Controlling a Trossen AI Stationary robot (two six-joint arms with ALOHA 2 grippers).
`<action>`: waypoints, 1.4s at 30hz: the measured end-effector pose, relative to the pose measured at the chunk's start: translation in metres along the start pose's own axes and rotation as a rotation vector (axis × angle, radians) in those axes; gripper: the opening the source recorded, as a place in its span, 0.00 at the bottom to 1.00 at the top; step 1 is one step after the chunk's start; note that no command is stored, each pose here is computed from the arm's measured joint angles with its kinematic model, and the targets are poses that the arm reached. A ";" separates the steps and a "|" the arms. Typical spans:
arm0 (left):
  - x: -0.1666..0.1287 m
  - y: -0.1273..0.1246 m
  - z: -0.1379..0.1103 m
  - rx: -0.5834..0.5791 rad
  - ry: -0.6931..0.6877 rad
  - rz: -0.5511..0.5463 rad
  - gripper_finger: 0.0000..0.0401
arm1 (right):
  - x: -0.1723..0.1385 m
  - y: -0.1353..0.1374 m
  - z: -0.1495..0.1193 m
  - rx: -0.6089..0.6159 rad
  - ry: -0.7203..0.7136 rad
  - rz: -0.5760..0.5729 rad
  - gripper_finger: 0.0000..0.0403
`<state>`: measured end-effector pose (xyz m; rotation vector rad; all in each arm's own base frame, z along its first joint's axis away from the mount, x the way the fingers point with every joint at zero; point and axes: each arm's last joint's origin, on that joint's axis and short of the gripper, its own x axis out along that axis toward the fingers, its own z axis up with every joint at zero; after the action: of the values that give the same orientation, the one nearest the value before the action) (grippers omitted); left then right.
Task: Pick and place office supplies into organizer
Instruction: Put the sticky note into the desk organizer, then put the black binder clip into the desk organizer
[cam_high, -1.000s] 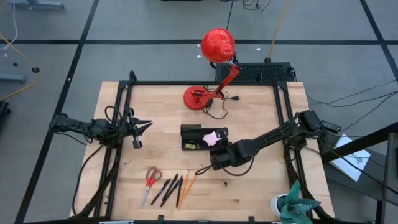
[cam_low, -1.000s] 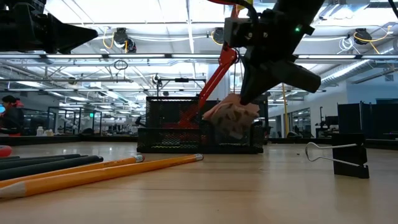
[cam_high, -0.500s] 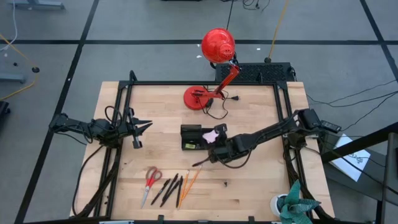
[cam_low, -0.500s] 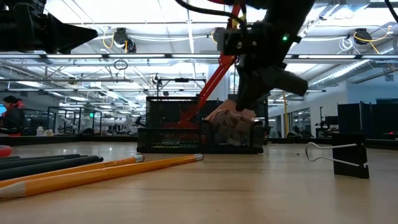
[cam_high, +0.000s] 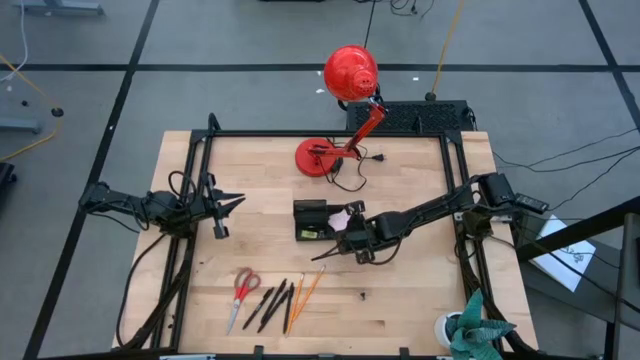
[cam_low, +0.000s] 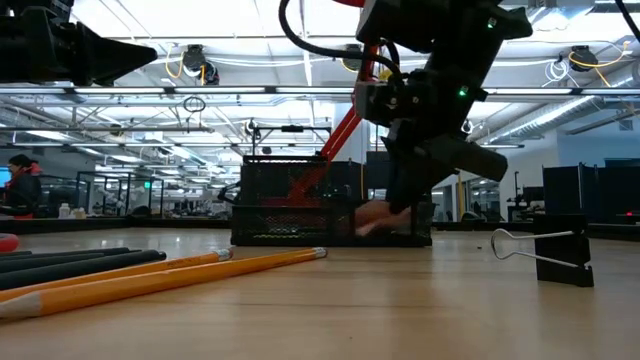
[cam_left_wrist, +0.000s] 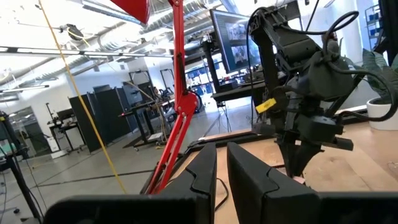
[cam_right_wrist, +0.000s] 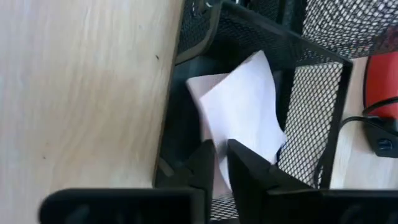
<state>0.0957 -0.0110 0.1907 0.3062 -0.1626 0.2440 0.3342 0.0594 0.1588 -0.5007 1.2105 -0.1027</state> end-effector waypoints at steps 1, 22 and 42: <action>0.000 0.000 0.000 0.000 0.000 0.000 0.12 | 0.000 0.000 0.001 0.004 -0.004 0.001 0.13; 0.000 0.000 0.000 -0.002 0.002 -0.001 0.12 | -0.072 0.001 0.018 0.183 -0.250 0.132 0.35; 0.000 0.000 0.000 -0.027 -0.001 0.000 0.12 | -0.094 0.074 0.016 0.521 -0.153 0.465 0.35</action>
<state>0.0957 -0.0110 0.1908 0.2798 -0.1668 0.2413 0.3011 0.1611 0.2132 0.2282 1.0699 0.0201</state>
